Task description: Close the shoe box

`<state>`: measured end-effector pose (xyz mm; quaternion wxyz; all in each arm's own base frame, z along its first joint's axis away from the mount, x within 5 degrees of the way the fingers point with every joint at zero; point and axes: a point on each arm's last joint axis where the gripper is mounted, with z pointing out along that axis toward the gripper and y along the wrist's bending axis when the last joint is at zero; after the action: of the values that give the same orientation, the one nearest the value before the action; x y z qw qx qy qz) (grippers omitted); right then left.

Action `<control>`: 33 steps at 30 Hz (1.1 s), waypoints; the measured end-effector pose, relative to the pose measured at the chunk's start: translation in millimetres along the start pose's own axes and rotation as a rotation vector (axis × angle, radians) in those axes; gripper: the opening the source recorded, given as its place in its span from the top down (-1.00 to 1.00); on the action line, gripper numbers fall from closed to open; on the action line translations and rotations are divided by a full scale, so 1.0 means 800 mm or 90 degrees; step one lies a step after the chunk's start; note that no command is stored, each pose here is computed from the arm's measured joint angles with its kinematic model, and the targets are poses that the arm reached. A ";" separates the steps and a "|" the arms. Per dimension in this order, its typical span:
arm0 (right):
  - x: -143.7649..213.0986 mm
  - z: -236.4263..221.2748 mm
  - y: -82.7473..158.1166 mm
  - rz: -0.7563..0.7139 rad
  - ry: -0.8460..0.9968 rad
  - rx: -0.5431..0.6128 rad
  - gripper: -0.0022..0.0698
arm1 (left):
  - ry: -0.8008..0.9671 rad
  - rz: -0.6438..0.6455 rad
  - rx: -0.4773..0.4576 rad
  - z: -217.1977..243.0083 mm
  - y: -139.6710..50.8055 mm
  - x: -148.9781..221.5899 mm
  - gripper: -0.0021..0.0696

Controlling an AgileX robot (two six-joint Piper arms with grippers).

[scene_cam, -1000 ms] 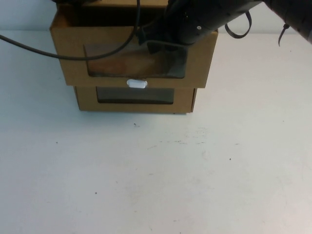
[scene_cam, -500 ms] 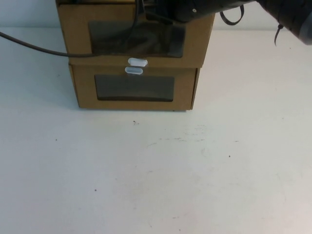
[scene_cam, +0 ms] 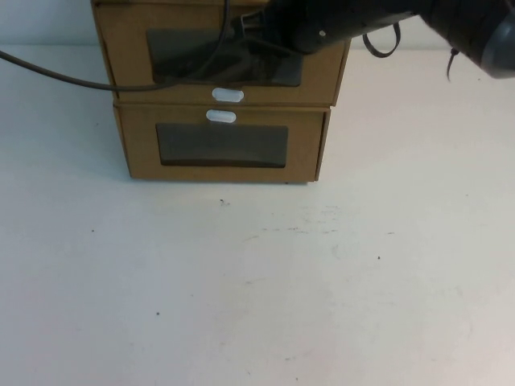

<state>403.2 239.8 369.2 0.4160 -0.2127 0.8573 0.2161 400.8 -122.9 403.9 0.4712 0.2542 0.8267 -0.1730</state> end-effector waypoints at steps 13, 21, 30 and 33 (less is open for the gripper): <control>-0.006 -0.192 0.039 -0.047 0.105 0.038 0.97 | -0.114 0.063 -0.052 -0.124 -0.034 -0.052 0.95; 0.052 -0.339 0.082 -0.070 0.048 0.063 0.97 | -0.184 0.054 -0.098 -0.239 -0.081 -0.004 0.95; 0.224 -0.422 0.046 0.014 0.030 0.069 0.97 | -0.237 0.032 -0.126 -0.318 -0.138 0.170 0.95; 0.278 -0.431 0.037 0.032 -0.020 0.039 0.97 | -0.271 0.030 -0.135 -0.331 -0.151 0.224 0.95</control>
<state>47.7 34.0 389.5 0.4303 -0.1746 0.8620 0.2034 70.7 -35.4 385.3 0.6629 0.1807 0.7160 -0.1239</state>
